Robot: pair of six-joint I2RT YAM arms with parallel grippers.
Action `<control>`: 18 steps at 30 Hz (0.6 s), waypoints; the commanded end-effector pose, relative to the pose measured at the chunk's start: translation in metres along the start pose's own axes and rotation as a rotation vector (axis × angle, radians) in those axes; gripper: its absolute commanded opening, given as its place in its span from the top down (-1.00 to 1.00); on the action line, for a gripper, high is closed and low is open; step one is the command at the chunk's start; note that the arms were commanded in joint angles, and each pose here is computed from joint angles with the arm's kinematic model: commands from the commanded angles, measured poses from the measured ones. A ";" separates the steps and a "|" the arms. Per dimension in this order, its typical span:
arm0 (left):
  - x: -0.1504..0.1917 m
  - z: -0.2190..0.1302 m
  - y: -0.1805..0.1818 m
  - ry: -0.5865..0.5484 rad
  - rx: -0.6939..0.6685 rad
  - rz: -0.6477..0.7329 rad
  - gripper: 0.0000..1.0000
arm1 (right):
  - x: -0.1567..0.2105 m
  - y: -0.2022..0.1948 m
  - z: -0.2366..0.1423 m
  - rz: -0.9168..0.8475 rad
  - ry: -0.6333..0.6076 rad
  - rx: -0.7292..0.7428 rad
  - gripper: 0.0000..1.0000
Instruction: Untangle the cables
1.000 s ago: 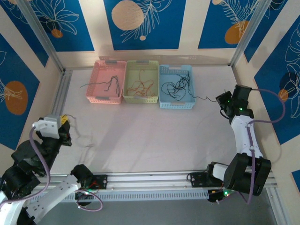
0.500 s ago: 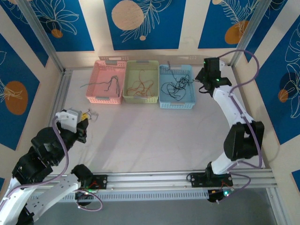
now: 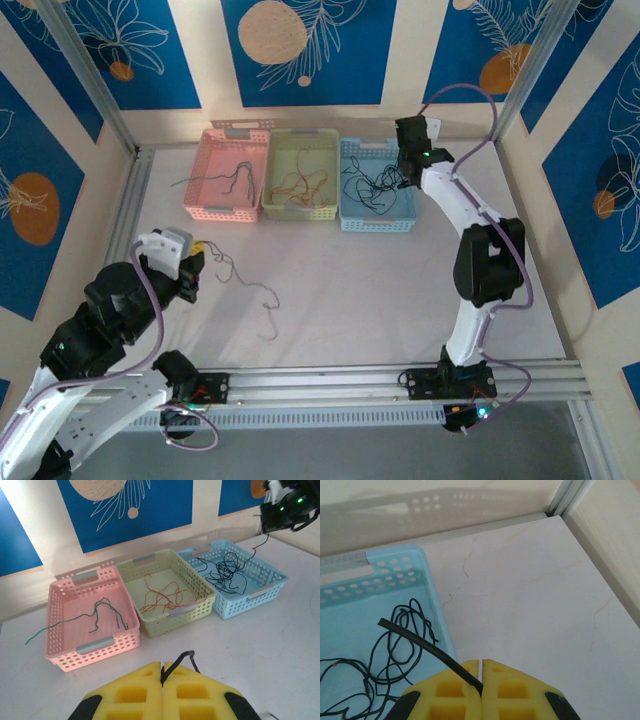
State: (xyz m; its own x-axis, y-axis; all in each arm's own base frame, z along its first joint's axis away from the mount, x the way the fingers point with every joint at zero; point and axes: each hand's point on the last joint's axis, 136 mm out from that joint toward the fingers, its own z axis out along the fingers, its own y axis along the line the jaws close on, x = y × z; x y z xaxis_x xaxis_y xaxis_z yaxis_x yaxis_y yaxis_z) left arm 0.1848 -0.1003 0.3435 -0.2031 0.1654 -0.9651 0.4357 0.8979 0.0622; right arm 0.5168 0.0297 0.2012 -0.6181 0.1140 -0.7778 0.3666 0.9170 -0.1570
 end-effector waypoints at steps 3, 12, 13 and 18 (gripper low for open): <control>-0.003 0.005 -0.008 -0.018 0.038 -0.023 1.00 | 0.000 0.035 0.013 -0.061 0.014 -0.029 1.00; 0.002 0.021 -0.024 0.004 0.101 -0.055 1.00 | 0.056 0.112 0.050 -0.174 0.201 -0.164 1.00; 0.002 0.022 -0.025 0.004 0.106 -0.059 1.00 | 0.062 0.118 0.052 -0.182 0.219 -0.175 1.00; 0.005 0.027 -0.031 0.012 0.130 -0.072 1.00 | 0.091 0.142 0.055 -0.229 0.295 -0.245 1.00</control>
State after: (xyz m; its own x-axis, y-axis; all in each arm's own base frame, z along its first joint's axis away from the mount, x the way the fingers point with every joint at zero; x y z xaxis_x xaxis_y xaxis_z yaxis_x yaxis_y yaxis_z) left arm 0.1949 -0.1297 0.3229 -0.2614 0.1513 -0.9533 0.5030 0.8643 -0.0008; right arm 0.5614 0.1243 0.0898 -0.8050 -0.0062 -0.5933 0.1246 0.9759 -0.1793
